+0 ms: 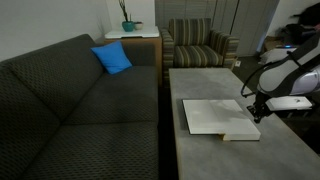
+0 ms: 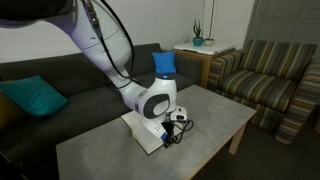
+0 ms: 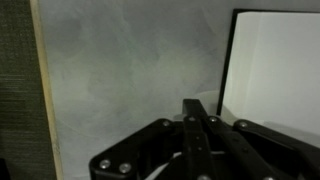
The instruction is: Open the front cover of the book then move the book forward and slightly to the left
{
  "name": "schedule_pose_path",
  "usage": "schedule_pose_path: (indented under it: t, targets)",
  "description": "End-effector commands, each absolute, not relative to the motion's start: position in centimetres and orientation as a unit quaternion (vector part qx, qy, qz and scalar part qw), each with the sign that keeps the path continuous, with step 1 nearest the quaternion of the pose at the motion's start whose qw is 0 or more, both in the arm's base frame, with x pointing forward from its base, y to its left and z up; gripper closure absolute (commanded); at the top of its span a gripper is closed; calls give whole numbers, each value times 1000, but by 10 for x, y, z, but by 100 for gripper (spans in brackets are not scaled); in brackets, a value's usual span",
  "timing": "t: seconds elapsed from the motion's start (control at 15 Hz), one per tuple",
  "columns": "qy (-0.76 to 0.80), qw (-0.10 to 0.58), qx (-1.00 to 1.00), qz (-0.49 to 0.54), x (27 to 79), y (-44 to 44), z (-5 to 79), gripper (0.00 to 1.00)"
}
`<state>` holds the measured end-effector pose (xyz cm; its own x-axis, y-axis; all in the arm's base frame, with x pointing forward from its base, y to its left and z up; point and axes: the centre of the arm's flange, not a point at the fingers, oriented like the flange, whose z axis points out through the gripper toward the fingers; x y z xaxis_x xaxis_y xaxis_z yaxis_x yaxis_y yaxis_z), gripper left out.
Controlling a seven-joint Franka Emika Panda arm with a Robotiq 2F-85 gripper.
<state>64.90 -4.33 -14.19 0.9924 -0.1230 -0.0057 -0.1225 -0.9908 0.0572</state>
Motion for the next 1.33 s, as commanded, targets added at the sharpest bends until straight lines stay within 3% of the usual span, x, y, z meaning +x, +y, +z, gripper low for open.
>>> schedule_pose_path:
  t: [0.0, 1.27]
  targets:
    - [-77, 13, 997, 4, 658, -41, -168, 100]
    - [-60, -51, 997, -9, 658, 13, -181, 100]
